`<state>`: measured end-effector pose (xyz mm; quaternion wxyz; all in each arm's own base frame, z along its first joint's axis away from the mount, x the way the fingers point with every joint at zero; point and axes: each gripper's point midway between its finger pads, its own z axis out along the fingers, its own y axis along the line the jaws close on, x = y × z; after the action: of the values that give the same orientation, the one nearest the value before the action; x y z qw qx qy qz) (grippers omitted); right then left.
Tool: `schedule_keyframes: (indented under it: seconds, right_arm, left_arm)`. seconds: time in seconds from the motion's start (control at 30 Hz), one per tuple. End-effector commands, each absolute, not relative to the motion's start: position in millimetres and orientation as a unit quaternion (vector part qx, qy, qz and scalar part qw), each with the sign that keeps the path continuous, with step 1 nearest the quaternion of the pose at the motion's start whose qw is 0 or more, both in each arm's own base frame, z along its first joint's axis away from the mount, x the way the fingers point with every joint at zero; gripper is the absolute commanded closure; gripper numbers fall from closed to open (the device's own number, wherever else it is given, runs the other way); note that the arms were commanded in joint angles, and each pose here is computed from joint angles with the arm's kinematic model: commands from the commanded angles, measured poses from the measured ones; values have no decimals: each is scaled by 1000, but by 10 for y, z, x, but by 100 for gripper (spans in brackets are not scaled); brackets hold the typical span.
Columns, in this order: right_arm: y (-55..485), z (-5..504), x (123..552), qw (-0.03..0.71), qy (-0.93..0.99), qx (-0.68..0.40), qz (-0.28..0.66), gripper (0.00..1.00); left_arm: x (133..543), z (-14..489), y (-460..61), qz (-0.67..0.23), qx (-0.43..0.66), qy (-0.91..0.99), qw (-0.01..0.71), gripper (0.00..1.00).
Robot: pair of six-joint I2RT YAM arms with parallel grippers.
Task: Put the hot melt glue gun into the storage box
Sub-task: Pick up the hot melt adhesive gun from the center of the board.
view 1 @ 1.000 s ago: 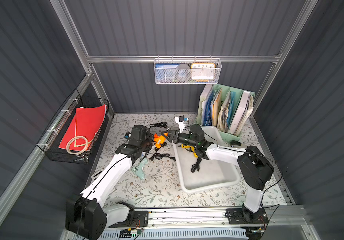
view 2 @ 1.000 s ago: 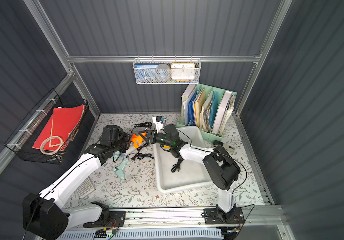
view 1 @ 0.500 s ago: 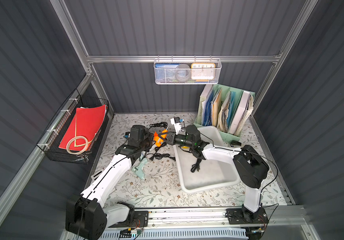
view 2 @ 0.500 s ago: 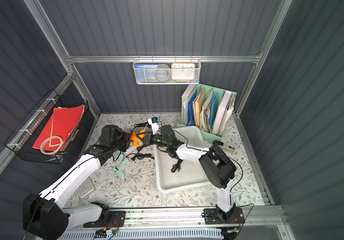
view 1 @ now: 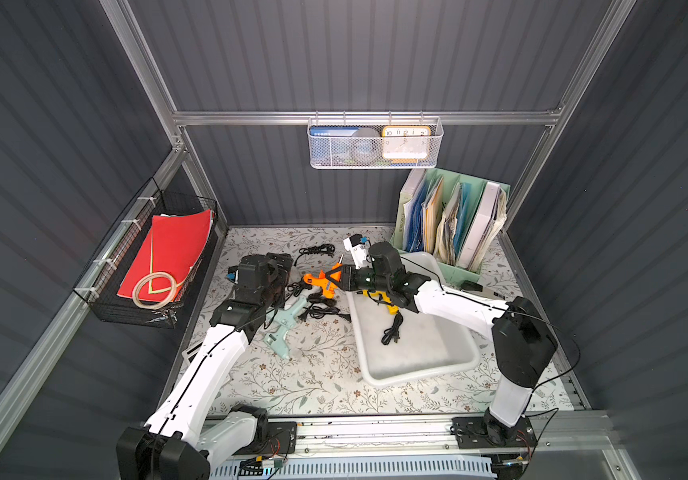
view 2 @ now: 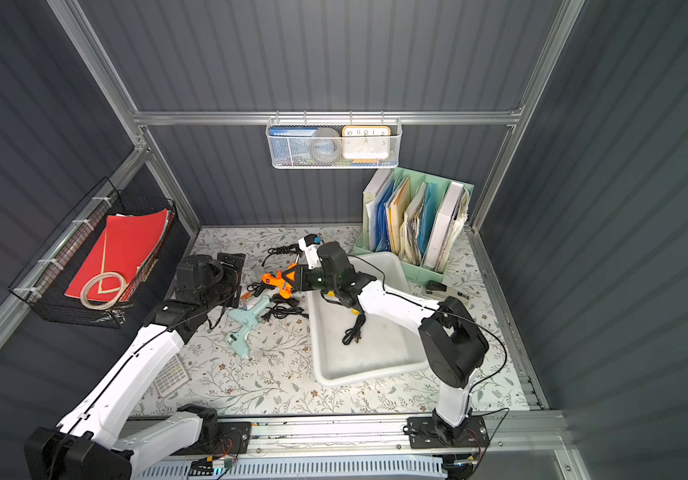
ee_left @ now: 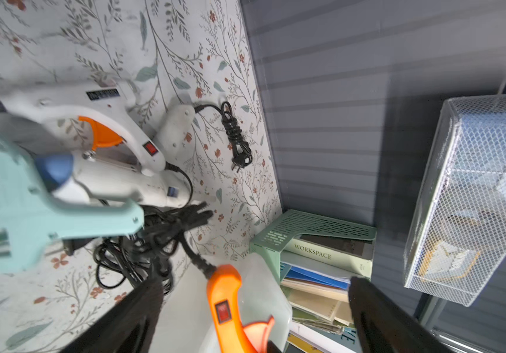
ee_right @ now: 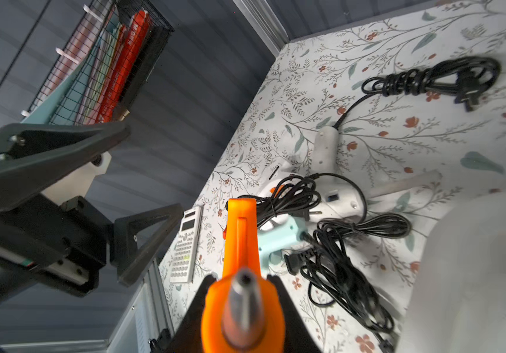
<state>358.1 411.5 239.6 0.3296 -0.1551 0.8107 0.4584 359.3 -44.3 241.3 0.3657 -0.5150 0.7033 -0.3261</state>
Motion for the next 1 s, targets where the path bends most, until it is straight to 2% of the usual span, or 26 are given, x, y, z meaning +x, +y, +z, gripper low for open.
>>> schedule_keyframes:
  seconds: [0.0, 0.2, 0.53, 0.83, 0.97]
  right_arm:
    - [3923, 2445, 3489, 314, 846, -190, 386, 100]
    - [3768, 2595, 3298, 294, 856, -213, 368, 100]
    - [3402, 3170, 3342, 354, 836, -193, 373, 100]
    - [2476, 3436, 3583, 408, 832, -77, 369, 100]
    - [2061, 3297, 3615, 422, 846, -26, 324, 100]
  left_arm:
    - [3560, 2281, -292, -277, -505, 732, 364, 0]
    - [3626, 2279, -140, -243, -496, 739, 385, 0]
    - [3576, 2462, 160, -172, -488, 728, 451, 0]
    - [3657, 2621, 280, -148, -471, 711, 501, 0]
    - [3746, 2565, 274, -138, -464, 720, 497, 0]
